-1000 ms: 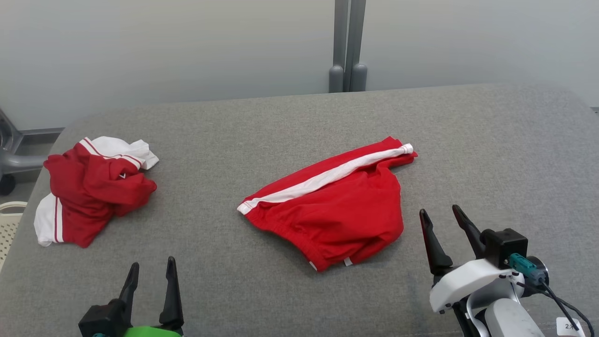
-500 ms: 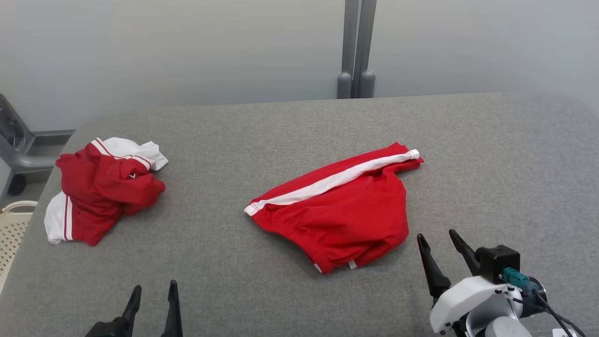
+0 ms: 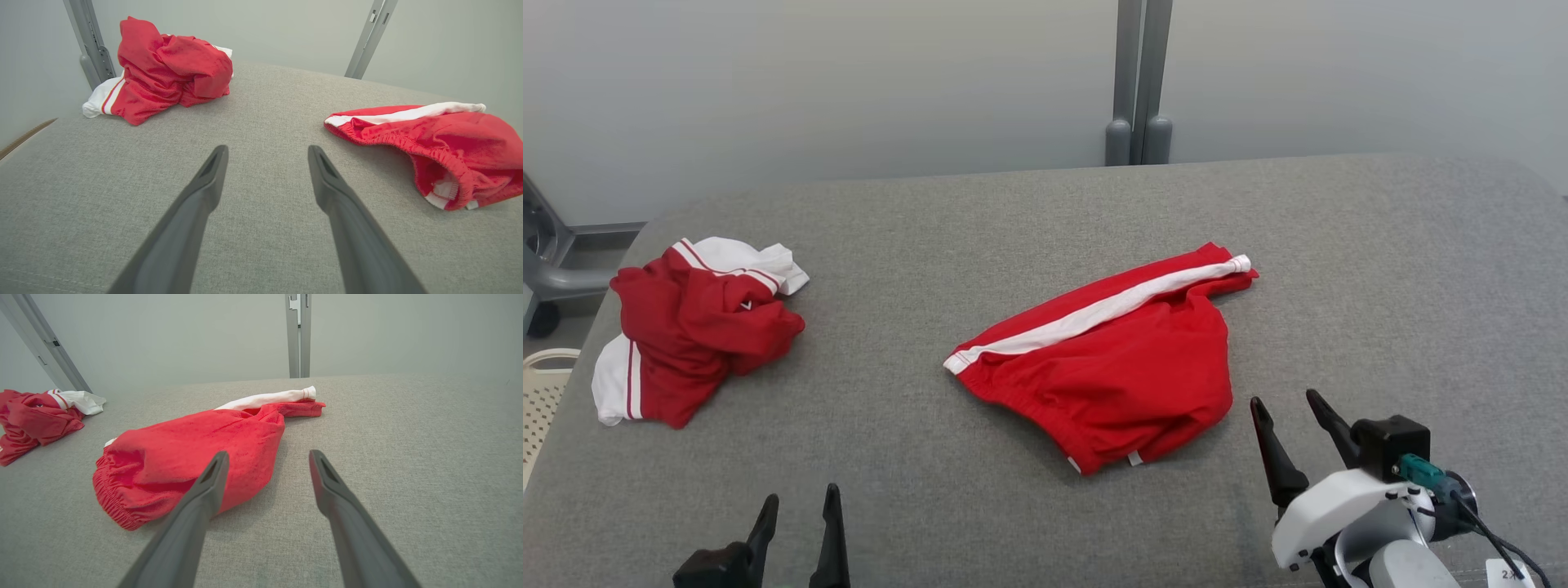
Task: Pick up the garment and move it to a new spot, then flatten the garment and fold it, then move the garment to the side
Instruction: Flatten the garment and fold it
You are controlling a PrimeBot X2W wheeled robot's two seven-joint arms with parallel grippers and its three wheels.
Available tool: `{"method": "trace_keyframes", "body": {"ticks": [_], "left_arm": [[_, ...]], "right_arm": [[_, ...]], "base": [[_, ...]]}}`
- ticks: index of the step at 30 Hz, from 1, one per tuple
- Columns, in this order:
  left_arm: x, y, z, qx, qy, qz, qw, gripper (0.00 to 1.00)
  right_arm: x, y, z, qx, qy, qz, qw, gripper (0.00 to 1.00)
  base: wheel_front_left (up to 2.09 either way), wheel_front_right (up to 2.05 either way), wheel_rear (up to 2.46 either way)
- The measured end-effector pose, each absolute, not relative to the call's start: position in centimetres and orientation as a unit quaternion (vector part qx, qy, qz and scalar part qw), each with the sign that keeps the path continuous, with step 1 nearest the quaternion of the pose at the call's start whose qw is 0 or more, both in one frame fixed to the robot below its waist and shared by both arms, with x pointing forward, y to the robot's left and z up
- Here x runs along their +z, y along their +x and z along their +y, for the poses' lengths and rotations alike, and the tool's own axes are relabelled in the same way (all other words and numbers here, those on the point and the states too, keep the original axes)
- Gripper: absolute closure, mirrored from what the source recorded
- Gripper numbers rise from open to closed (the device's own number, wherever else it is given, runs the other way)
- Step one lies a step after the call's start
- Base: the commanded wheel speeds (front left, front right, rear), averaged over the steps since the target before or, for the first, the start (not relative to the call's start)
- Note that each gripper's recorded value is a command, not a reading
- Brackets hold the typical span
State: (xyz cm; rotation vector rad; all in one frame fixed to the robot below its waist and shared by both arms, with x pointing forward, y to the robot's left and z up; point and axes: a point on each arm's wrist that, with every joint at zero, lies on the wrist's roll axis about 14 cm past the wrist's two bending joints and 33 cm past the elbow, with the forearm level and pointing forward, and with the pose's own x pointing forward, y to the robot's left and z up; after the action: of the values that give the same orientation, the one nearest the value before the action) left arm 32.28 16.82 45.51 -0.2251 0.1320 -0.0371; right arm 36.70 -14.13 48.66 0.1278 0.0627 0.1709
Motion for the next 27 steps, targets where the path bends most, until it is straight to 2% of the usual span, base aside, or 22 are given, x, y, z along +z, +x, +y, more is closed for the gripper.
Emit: {"method": "trace_keyframes", "body": {"ticks": [5, 8, 14, 15, 18, 27], "left_arm": [[46.3, 34.1, 15.7, -0.036, -0.126, 0.075, 0.988, 0.00], [46.9, 36.0, 14.5, -0.057, -0.135, 0.092, 0.985, 0.00], [47.6, 40.6, 11.6, -0.091, -0.151, 0.157, 0.972, 0.00], [47.6, 42.1, 10.9, -0.092, -0.157, 0.180, 0.967, 0.00], [47.2, 43.8, 9.6, -0.102, -0.155, 0.214, 0.959, 0.00], [43.5, 46.5, 8.6, -0.095, -0.132, 0.303, 0.939, 0.00]], "right_arm": [[49.3, 38.1, -13.3, 0.101, 0.041, 0.047, 0.993, 0.00], [49.2, 39.4, -12.8, 0.113, 0.023, 0.082, 0.990, 0.00], [50.3, 43.7, -14.7, 0.113, -0.049, 0.143, 0.982, 0.00], [51.0, 45.3, -15.2, 0.110, -0.059, 0.154, 0.980, 0.00], [51.9, 47.5, -15.6, 0.107, -0.070, 0.163, 0.978, 0.00], [49.8, 51.5, -16.7, 0.102, -0.090, 0.228, 0.964, 0.00]], "base": [[0.00, 0.00, 0.00], [0.00, 0.00, 0.00], [0.00, 0.00, 0.00], [0.00, 0.00, 0.00], [0.00, 0.00, 0.00], [0.00, 0.00, 0.00]]}}
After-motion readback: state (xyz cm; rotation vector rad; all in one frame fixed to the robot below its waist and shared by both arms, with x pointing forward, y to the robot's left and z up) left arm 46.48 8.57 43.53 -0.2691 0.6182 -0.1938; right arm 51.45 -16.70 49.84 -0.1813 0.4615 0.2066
